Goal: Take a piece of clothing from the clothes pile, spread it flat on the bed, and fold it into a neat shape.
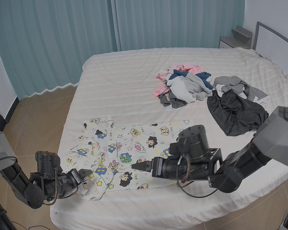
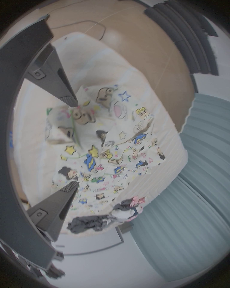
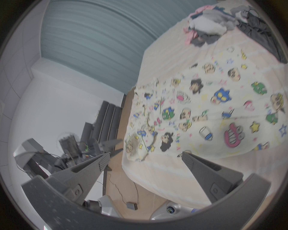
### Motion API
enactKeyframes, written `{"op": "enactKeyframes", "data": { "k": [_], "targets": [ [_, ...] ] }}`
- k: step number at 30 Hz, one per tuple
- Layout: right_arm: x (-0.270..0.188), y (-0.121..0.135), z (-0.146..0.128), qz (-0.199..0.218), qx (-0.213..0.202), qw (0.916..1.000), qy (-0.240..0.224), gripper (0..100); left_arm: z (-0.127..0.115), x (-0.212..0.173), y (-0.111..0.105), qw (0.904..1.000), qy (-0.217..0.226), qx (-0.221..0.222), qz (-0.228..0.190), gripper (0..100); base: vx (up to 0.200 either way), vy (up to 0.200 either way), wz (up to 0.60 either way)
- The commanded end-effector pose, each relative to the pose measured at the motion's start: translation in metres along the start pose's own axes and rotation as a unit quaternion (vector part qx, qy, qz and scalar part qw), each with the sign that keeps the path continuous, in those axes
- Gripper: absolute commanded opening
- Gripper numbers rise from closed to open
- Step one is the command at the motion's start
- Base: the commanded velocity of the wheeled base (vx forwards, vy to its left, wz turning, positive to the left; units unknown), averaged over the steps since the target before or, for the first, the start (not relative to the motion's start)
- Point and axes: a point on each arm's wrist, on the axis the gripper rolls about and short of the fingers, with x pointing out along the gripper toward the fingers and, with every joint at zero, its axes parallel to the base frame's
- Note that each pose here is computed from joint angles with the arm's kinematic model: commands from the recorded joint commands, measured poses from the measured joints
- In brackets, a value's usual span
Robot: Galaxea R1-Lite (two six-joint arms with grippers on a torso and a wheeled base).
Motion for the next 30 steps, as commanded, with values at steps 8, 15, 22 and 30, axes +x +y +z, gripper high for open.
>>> {"op": "enactKeyframes", "data": {
  "k": [8, 15, 22, 30],
  "targets": [
    [0.047, -0.033, -0.038, -0.110, -0.006, 0.9939, 0.004, 100, -0.004, -0.010, 0.021, 0.9971, 0.024, -0.052, -0.050, 100, 0.000, 0.000, 0.00],
    [-0.009, -0.044, -0.039, -0.159, 0.032, 0.9868, -0.006, 100, -0.007, 0.000, 0.033, 0.9968, 0.004, -0.055, -0.058, 100, 0.000, 0.000, 0.00],
    [-0.028, -0.074, -0.050, -0.223, 0.111, 0.9654, -0.078, 100, -0.005, 0.023, 0.043, 0.9977, -0.021, -0.064, -0.007, 100, 0.000, 0.000, 0.00],
    [-0.034, -0.116, -0.039, -0.239, 0.153, 0.9483, -0.142, 100, 0.002, 0.037, 0.041, 0.9923, -0.053, -0.112, 0.009, 100, 0.000, 0.000, 0.00]
  ]
}}
